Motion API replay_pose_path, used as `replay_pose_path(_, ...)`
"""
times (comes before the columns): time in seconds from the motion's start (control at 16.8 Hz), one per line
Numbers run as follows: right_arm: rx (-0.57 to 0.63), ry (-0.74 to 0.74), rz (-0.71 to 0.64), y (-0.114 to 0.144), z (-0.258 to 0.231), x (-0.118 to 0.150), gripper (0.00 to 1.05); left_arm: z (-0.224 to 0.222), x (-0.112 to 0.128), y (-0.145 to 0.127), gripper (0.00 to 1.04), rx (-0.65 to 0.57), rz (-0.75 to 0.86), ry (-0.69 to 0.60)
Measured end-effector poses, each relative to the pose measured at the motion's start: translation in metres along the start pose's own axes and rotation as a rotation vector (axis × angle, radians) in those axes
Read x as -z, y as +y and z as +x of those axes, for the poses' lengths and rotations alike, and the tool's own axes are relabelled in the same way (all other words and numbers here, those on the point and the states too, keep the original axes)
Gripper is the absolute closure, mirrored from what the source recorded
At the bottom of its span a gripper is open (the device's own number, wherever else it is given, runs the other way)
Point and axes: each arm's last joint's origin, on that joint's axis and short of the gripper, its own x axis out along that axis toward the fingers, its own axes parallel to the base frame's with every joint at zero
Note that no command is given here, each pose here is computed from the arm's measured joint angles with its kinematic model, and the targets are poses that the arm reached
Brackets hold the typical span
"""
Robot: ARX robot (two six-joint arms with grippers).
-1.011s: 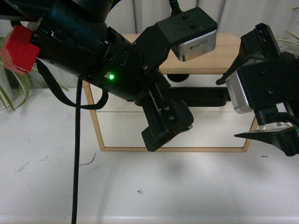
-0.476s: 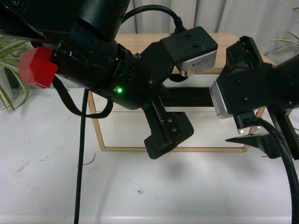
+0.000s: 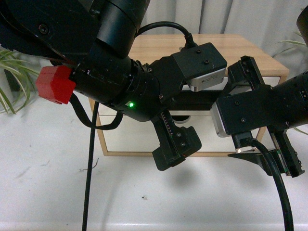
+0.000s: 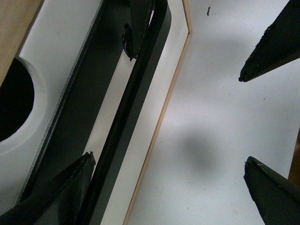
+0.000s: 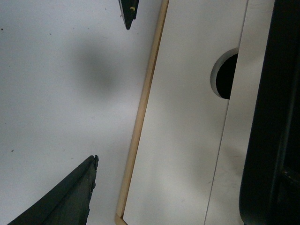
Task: Pull drawer
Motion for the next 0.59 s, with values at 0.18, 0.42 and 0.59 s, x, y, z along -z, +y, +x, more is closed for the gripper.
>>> replay_pose_path(0.18,0.000,-0.003,0.011,0.002,-0.001,0.001,0.06,0.001,-0.001,-0.002,0.07,0.008,0.005,0.001)
replay_pose_path(0.42,-0.014,-0.013,0.037,0.008,-0.008,-0.002,0.06,0.002,-0.001,-0.008,0.07,0.033,0.009,-0.005)
replay_pose_path(0.59,-0.028,-0.018,0.063,0.018,-0.016,-0.008,0.06,-0.004,0.000,-0.018,0.07,0.055,0.013,-0.010)
